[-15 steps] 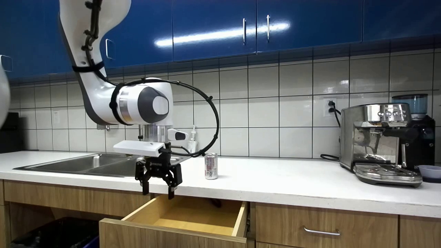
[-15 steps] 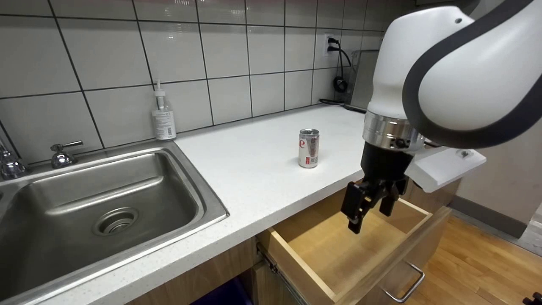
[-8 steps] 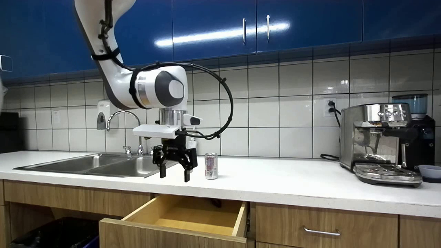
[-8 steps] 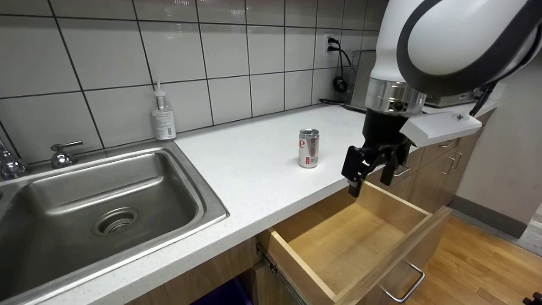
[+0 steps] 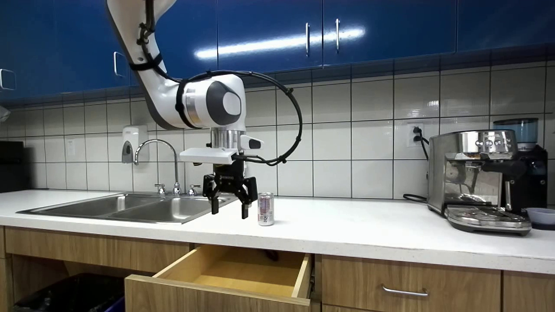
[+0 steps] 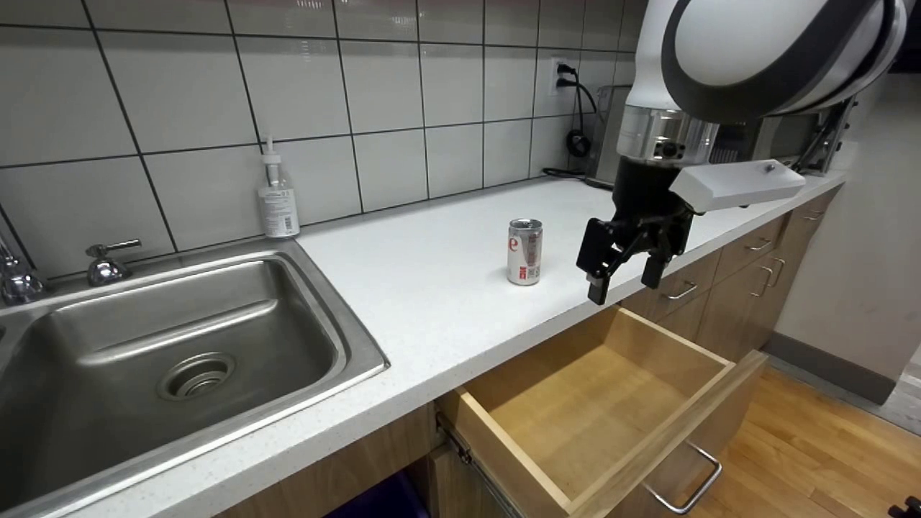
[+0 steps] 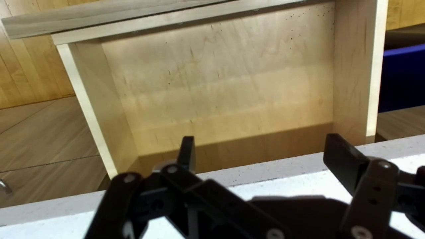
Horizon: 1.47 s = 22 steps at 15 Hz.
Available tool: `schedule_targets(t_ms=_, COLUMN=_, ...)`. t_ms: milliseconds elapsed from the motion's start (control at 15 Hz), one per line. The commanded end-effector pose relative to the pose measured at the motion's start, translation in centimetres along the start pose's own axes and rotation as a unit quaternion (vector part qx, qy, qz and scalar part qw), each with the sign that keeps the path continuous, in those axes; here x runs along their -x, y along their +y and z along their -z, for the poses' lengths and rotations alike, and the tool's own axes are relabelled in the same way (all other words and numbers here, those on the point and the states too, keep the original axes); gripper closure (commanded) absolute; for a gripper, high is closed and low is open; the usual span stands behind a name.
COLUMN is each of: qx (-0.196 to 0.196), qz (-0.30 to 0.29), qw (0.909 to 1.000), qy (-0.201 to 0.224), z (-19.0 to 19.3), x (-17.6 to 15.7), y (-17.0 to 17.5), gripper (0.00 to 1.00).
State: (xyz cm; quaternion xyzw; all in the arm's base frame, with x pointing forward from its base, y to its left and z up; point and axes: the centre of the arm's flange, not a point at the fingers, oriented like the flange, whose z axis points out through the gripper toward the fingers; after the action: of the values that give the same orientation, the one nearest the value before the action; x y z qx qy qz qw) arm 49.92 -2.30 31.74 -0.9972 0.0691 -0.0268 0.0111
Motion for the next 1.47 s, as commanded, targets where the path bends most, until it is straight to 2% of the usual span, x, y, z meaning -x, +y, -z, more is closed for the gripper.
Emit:
schedule_targets(t_ms=0, qx=0.0, qz=0.0, qw=1.0, qy=-0.001, z=-0.1, x=0.0, y=0.0, gripper=0.0)
schedule_targets(t_ms=133, qx=0.0, qz=0.0, qw=1.0, qy=-0.001, z=-0.1, x=0.0, y=0.0, gripper=0.0)
schedule_targets(t_ms=467, qx=0.009, qz=-0.002, qw=0.9995, qy=0.032, z=2.6, x=-1.7, y=1.0, gripper=0.0)
schedule_targets(t_ms=1067, qx=0.027, qz=-0.009, qw=0.9977, qy=0.062, z=5.6, x=-6.0, y=2.8, gripper=0.0)
schedule_targets(t_ms=1400, qx=0.025, qz=-0.014, qw=0.997, qy=0.072, z=5.9, x=-9.0, y=3.8, gripper=0.0)
